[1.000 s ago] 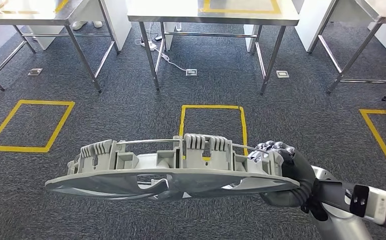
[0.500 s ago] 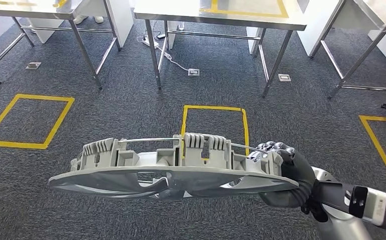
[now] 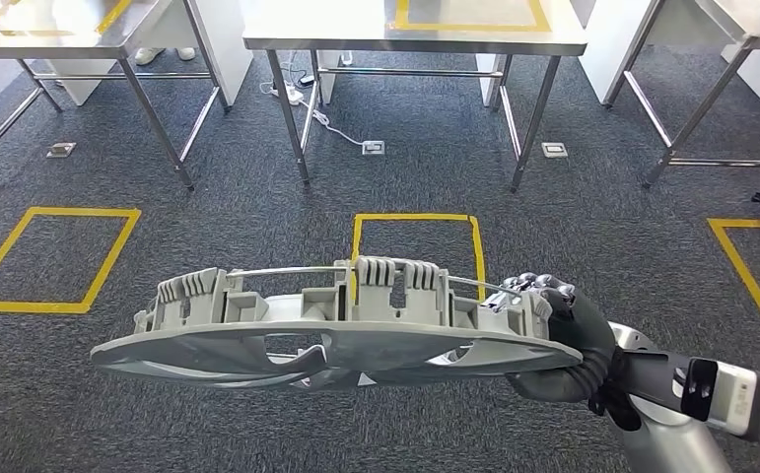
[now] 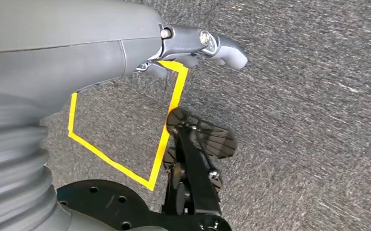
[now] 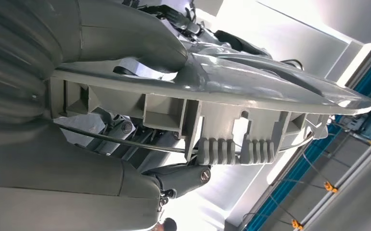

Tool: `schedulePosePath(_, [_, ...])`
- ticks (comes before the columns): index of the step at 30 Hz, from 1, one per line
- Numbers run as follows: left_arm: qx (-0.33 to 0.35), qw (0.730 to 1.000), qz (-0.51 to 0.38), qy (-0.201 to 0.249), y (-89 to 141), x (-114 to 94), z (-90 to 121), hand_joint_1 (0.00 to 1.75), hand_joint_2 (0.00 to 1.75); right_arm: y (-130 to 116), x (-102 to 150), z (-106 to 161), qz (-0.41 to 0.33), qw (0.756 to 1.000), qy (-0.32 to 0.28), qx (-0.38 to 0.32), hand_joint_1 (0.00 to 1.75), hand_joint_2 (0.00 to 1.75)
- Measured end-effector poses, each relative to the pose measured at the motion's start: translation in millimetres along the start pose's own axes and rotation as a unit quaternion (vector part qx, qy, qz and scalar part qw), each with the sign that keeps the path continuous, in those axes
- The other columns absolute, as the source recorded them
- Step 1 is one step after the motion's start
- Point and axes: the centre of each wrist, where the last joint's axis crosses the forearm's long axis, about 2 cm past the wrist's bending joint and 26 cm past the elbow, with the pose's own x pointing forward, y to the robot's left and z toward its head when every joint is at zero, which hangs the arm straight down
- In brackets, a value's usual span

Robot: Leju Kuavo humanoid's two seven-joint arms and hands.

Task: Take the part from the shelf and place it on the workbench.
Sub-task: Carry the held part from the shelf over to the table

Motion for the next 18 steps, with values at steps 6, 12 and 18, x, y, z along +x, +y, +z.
schedulePosePath(6, [0.0,1.0,-0.003,-0.001,0.4,0.8,-0.2,0.0,1.75,-0.5,-0.1,-1.0,0.001,1.0,-0.002,-0.001,1.75,1.75])
schedulePosePath(12, [-0.001,1.0,-0.007,-0.004,0.1,1.5,-0.4,0.0,1.75,-2.3,0.1,-3.9,0.006,1.0,-0.004,-0.002,1.75,1.75])
schedulePosePath(18, [-0.001,1.0,-0.008,-0.004,0.0,1.4,-0.4,0.0,1.75,-4.0,-0.1,-7.1,0.008,1.0,-0.006,-0.002,1.75,1.75])
